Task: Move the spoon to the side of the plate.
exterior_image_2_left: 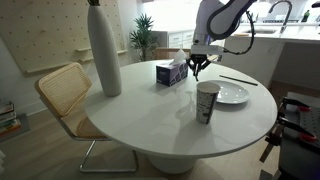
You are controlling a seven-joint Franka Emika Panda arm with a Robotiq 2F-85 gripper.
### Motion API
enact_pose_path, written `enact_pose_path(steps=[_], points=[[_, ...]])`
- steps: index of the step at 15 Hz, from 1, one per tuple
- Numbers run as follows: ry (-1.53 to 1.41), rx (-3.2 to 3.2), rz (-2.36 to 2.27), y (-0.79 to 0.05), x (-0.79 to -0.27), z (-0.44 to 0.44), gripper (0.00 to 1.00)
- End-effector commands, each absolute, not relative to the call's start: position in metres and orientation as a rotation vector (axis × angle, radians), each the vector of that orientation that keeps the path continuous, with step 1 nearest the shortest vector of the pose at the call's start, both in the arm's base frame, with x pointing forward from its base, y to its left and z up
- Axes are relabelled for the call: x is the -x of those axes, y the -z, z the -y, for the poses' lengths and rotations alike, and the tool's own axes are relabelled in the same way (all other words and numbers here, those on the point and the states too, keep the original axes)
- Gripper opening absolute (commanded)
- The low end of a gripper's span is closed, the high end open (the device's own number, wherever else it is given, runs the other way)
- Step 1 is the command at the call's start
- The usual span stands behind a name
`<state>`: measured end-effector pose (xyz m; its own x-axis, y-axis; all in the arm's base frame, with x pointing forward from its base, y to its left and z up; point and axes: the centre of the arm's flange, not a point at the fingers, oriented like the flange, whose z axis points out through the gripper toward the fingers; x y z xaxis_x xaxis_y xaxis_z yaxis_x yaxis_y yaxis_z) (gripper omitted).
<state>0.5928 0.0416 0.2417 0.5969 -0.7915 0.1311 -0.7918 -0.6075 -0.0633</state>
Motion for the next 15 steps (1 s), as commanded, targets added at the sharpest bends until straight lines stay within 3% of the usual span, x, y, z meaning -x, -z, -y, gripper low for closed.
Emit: enact_pose_path(steps=[1, 5, 11, 15], points=[[-0.185, -2.833, 1.253, -0.308, -0.555, 0.016, 0.03], [-0.137, -2.871, 1.064, -0.368, -0.545, 0.105, 0.03], [-0.174, -2.927, 0.841, -0.448, -0.571, 0.256, 0.03], [-0.082, -2.989, 0.54, -0.475, -0.579, 0.312, 0.03]])
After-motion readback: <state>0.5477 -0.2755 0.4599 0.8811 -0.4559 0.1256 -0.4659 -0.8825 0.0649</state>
